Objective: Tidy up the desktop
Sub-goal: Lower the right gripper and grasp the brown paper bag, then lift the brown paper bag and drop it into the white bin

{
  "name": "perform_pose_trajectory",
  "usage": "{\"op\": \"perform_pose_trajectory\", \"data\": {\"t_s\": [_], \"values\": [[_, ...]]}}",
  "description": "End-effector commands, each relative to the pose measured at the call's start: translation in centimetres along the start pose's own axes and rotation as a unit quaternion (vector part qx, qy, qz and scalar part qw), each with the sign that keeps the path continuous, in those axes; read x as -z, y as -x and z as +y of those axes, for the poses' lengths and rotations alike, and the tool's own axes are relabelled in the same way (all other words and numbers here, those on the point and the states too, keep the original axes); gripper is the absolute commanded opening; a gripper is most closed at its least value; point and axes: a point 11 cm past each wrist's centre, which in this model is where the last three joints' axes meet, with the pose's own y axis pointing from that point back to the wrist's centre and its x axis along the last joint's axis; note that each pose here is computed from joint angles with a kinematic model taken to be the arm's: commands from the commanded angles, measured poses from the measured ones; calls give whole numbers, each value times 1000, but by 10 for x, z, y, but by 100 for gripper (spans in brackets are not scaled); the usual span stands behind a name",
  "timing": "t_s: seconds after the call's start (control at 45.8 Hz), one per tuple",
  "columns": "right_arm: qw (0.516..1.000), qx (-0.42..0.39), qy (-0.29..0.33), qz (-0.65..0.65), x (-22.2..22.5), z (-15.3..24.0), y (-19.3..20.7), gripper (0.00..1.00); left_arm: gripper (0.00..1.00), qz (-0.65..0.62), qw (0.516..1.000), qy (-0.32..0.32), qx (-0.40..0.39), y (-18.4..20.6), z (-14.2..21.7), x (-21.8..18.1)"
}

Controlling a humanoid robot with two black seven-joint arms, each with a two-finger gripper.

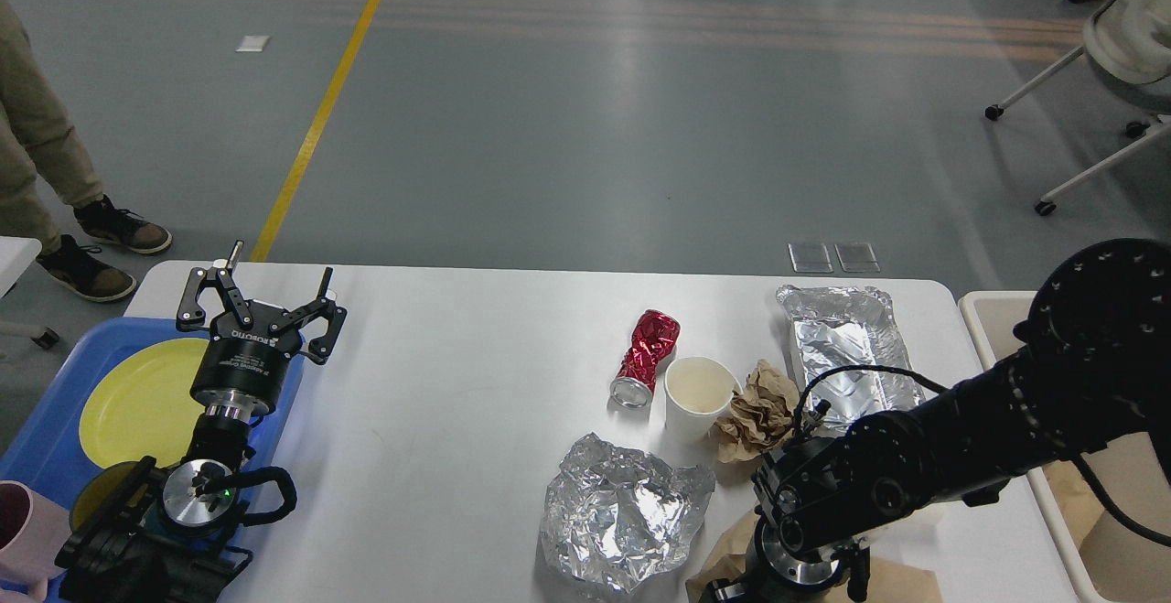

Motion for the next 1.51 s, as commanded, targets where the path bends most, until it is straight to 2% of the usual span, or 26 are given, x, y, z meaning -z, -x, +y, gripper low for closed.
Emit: {"op": "perform_pose_trajectory", "data": {"t_s": [0.0, 0.022, 0.044, 0.131, 0.502, 0.786, 1.114, 1.245, 1.485], "values": [[1000, 8, 7, -4, -6, -5, 5, 21, 96, 0, 1000, 0, 0, 0, 0, 0], [1000, 11, 8, -5, -8, -6, 8, 12, 96, 0, 1000, 0, 0, 0, 0, 0], [1000, 12, 9, -5, -8, -7, 9, 8, 96, 0, 1000, 0, 0, 0, 0, 0], [1000, 13, 8, -11, -9, -7, 9, 0, 96, 0, 1000, 0, 0, 0, 0, 0], [999, -3, 4, -49, -16, -6, 8, 0, 96, 0, 1000, 0, 0, 0, 0, 0], [994, 15, -9, -108, -13, 14, 5, 0, 96, 0, 1000, 0, 0, 0, 0, 0], [986, 15, -34, -162, -27, 117, -21, 0, 96, 0, 1000, 0, 0, 0, 0, 0], [982, 23, -64, -175, -29, 164, -31, 0, 96, 0, 1000, 0, 0, 0, 0, 0], [977, -32, -59, -202, -56, 263, -37, 0, 96, 0, 1000, 0, 0, 0, 0, 0]]}}
